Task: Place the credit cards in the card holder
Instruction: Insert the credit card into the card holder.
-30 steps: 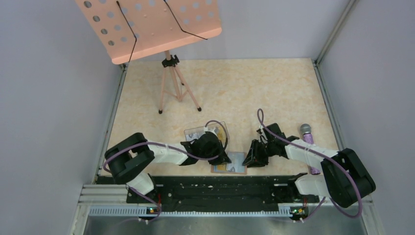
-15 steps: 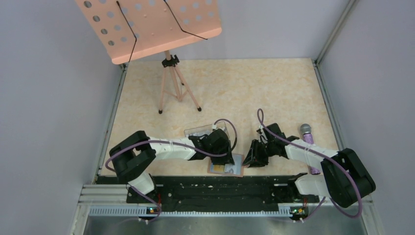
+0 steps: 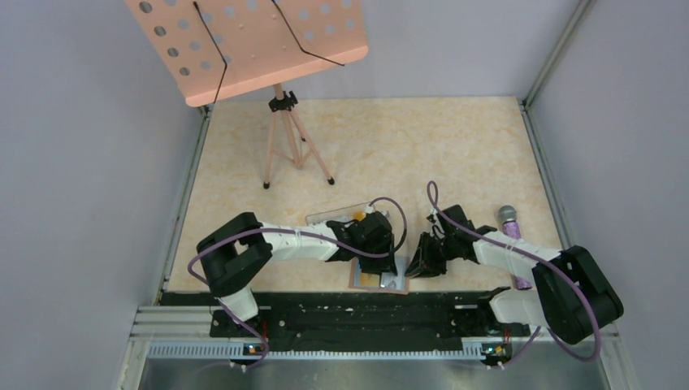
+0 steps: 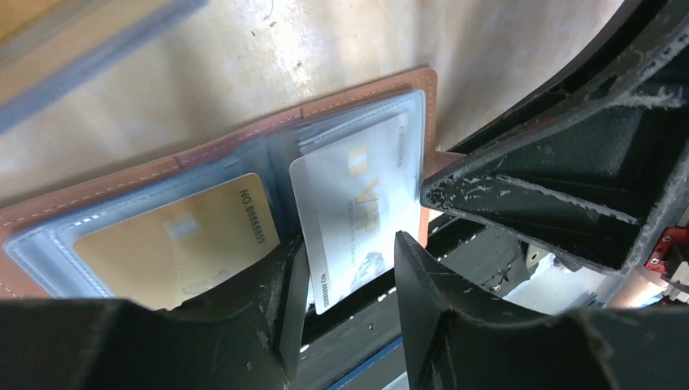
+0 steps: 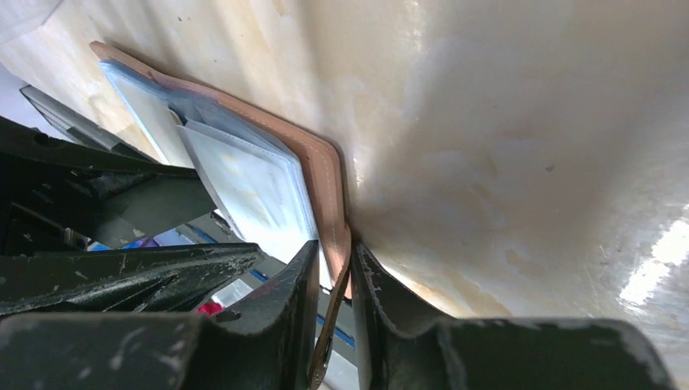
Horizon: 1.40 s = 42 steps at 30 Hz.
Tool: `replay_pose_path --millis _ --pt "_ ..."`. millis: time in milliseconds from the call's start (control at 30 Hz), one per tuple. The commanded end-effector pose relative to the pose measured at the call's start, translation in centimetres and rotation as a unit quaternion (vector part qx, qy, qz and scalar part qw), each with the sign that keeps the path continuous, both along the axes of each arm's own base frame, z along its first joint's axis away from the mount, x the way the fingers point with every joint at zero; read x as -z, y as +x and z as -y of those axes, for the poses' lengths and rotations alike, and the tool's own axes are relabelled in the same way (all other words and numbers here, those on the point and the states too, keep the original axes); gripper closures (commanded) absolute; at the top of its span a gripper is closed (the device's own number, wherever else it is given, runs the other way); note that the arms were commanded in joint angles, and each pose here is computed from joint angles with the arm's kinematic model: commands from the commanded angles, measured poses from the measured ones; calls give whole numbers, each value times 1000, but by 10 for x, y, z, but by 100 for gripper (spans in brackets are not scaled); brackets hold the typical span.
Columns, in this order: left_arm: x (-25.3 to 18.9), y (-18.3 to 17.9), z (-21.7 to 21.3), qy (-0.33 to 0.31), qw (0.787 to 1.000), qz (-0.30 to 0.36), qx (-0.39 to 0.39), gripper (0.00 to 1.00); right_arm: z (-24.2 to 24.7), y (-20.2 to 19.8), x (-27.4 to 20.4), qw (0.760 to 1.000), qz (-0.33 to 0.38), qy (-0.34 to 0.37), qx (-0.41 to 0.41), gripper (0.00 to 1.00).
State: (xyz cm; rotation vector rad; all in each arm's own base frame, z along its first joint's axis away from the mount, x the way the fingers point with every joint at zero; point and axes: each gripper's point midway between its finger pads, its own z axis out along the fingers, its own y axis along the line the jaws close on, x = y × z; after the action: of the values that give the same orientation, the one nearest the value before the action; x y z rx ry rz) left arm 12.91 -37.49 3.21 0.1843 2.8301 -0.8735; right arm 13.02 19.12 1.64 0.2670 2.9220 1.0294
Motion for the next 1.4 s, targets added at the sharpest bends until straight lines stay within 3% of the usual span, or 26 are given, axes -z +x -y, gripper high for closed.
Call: replay_pose_path --millis 0,100,267,433,600,900,933,1033,1133,1267,1367 --pt "-8 -11 12 -7 999 3 37 52 12 -3 16 999 -4 -36 5 84" --pt "-14 -15 18 -22 998 1 52 50 13 -2 14 999 0 -40 4 100" --pt "-22 -21 37 -66 995 -19 66 49 13 2 10 999 5 -44 2 100" --pt "-18 -14 19 -2 998 -1 60 49 16 5 5 998 13 -55 6 100" --pt "-31 -1 -12 78 994 57 59 45 22 13 -3 997 32 -75 14 100" --pt "-51 -6 -29 45 994 83 53 38 24 21 -12 995 44 -90 2 100" --pt "-50 -8 -32 36 995 77 43 38 24 21 -14 995 47 -91 1 97" --pt "-50 -12 -42 -6 998 66 9 38 24 25 -24 994 59 -92 1 74" --pt "-52 -14 -48 -66 996 51 -26 38 26 28 -33 993 69 -98 2 61" --pt "-53 -6 -63 -101 991 42 -73 40 26 30 -47 992 78 -99 2 55" --pt "-53 3 -73 -112 989 38 -91 44 21 33 -61 992 91 -89 4 58"
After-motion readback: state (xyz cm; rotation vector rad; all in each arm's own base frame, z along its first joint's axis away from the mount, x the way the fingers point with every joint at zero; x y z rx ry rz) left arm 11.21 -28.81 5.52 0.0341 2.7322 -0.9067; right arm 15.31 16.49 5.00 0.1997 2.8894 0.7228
